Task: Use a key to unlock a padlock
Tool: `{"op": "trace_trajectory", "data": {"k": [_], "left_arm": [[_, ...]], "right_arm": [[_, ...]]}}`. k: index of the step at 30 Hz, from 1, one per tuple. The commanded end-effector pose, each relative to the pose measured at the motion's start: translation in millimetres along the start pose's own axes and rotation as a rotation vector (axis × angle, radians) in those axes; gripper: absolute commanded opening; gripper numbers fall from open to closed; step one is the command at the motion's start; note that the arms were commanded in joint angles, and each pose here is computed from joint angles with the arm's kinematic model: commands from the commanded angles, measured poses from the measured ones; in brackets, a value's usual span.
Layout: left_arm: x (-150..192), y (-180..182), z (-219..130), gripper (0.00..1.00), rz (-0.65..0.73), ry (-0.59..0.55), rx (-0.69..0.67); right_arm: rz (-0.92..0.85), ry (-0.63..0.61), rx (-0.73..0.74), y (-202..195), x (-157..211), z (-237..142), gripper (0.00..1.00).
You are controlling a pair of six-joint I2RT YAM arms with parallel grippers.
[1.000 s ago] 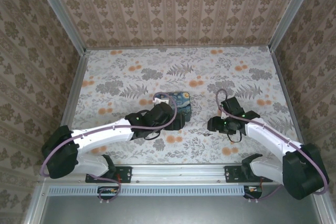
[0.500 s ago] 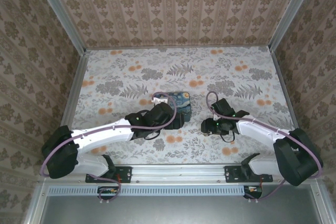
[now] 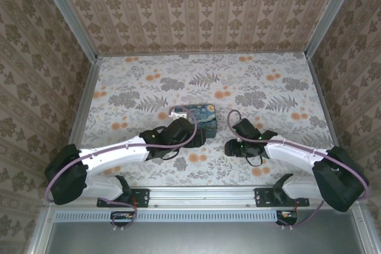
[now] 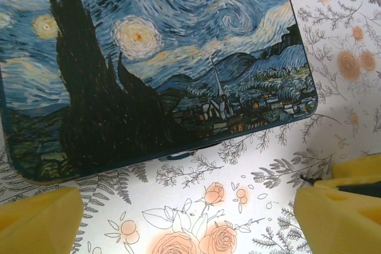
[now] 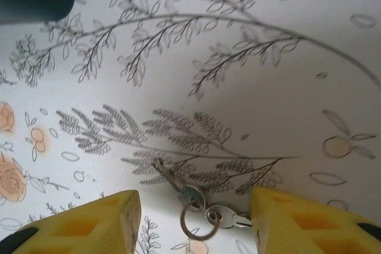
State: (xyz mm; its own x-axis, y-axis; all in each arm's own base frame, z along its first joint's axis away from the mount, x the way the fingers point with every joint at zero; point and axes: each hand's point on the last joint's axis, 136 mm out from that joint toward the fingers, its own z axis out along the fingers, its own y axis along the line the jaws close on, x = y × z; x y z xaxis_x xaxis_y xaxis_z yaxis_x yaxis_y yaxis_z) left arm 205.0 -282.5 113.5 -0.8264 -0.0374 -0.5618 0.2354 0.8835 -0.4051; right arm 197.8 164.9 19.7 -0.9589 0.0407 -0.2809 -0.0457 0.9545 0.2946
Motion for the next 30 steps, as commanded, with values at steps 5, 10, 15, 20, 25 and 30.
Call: {"op": "trace_trajectory", "data": {"k": [5, 10, 15, 20, 25, 30], "left_arm": [[-7.8, 5.9, -4.6, 1.0, -0.03, -0.04, 0.005], [-7.9, 7.9, -4.4, 1.0, -0.034, -0.04, 0.007], [-9.2, 11.1, -4.3, 1.0, -0.039, -0.044, 0.007], [-9.9, 12.1, -3.5, 1.0, -0.045, -0.044, 0.012], [-10.1, 13.4, -1.9, 1.0, -0.05, -0.043, 0.013], [-10.1, 12.3, -0.6, 1.0, -0.052, -0.041, 0.018]], "right_arm": [[-0.001, 0.058, 0.102, -16.2, 24.8, 5.6, 0.53], [-0.069, 0.07, 0.172, -16.0, 23.6, 6.5, 0.52], [-0.148, 0.078, 0.236, -10.5, 23.5, 5.4, 0.48], [-0.171, 0.101, 0.263, -11.3, 29.6, 9.9, 0.41], [-0.177, 0.106, 0.266, -11.3, 32.6, 11.5, 0.34], [-0.193, 0.109, 0.278, -11.8, 34.7, 12.0, 0.3]]}}
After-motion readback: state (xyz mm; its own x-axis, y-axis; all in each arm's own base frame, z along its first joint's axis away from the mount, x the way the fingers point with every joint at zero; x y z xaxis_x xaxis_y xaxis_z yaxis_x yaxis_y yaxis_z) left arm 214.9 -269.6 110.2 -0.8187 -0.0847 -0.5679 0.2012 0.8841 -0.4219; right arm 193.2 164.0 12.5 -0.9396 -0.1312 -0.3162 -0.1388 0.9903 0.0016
